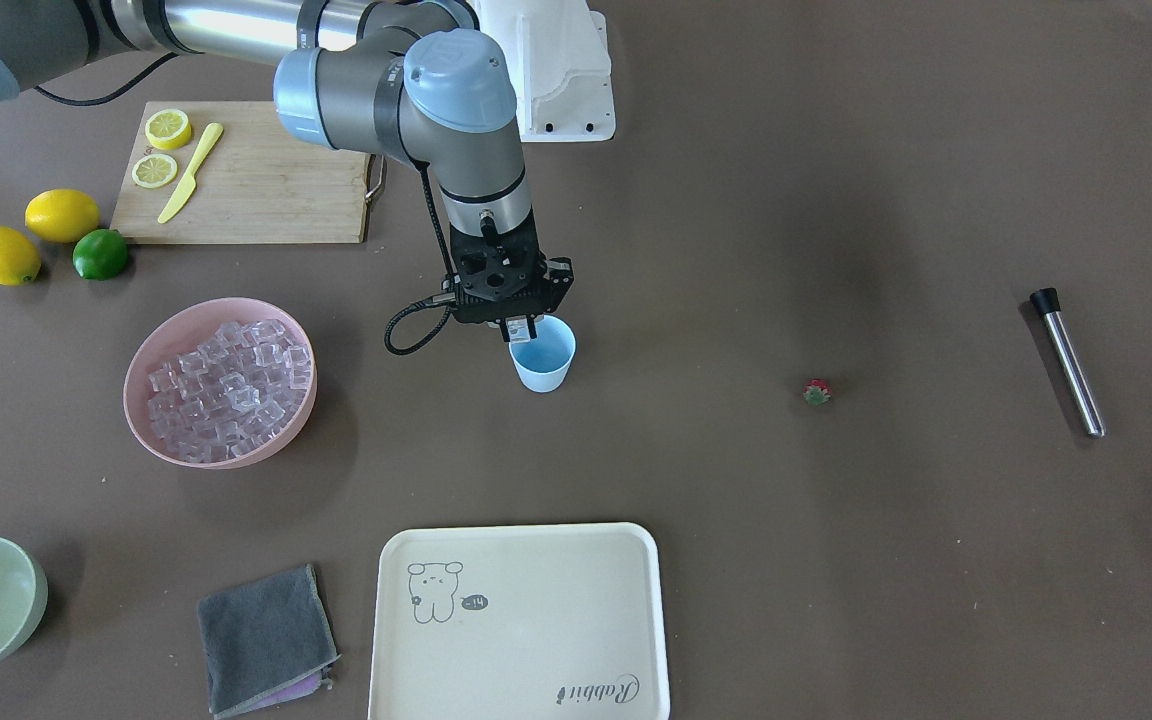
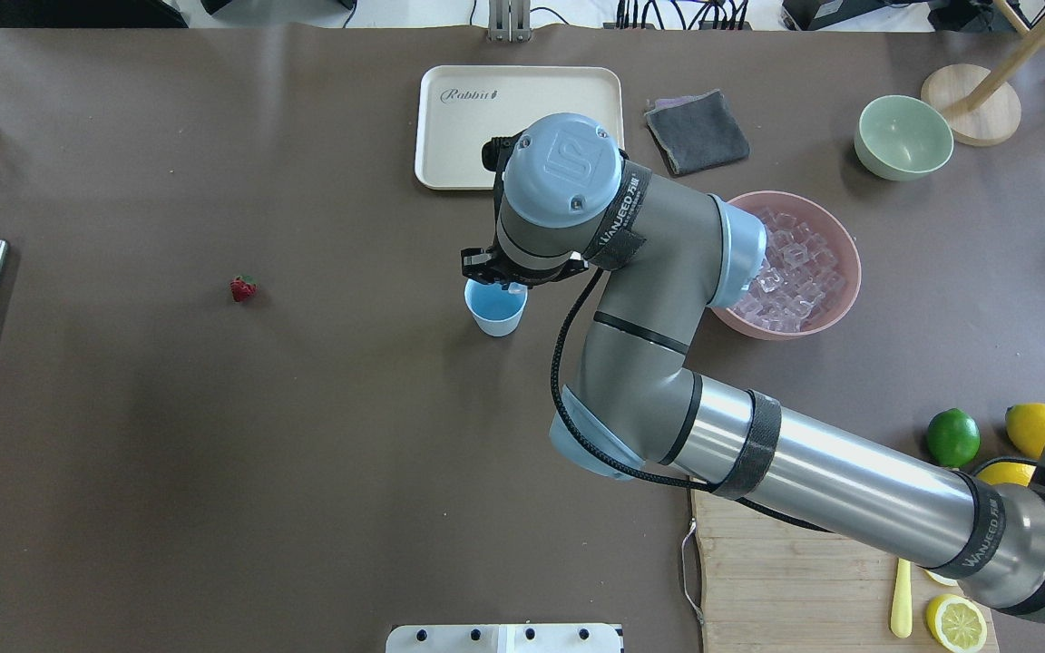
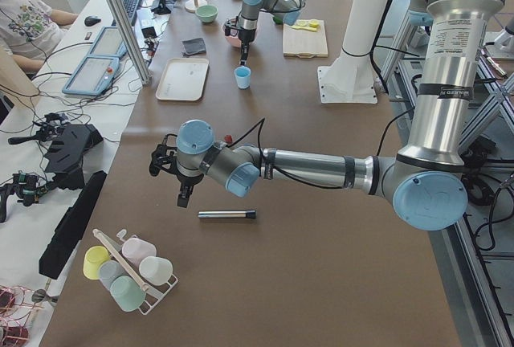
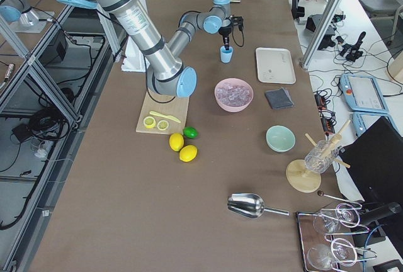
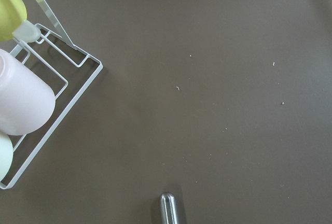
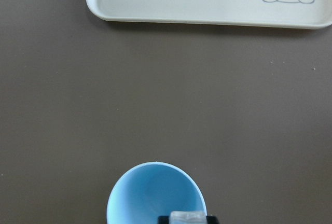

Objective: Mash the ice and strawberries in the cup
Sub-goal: 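Lower the cube into the light-blue cup and open the right gripper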

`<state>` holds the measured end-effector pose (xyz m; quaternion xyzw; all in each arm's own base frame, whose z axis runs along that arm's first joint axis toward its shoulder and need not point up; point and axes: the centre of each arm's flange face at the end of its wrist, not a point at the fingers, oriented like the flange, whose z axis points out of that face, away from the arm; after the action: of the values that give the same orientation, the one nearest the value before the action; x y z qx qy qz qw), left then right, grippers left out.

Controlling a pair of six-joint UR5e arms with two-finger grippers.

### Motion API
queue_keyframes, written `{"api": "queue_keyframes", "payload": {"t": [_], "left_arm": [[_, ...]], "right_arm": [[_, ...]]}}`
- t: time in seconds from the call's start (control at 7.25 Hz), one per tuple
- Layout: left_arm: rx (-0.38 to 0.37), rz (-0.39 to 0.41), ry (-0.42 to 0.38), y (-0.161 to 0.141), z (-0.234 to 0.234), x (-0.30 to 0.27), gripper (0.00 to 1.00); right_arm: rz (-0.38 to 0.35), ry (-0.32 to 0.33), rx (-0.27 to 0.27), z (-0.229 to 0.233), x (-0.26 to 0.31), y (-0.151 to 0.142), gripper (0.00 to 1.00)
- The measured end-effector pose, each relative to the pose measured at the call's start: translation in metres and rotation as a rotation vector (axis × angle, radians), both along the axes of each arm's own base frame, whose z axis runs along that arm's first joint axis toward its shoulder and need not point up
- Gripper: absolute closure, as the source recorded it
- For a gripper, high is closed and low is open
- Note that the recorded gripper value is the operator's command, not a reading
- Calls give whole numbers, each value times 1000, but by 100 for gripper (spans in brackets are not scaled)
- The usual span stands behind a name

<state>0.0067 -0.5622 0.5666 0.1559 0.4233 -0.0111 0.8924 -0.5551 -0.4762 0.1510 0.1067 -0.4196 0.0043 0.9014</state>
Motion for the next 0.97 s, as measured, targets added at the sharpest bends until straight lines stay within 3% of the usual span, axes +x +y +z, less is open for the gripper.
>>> {"api": "queue_keyframes", "payload": {"t": [0.69, 0.83, 0.97], "left_arm": [[8, 0, 2, 14, -2, -2, 3], [8, 0, 2, 16, -1, -2, 3], [7, 0, 1, 17, -1, -2, 3]], "right_arm": [[20, 16, 9, -3, -14, -1, 100], [27, 20, 17, -5, -19, 1, 96], [28, 20, 20, -8, -24, 4, 77]]}}
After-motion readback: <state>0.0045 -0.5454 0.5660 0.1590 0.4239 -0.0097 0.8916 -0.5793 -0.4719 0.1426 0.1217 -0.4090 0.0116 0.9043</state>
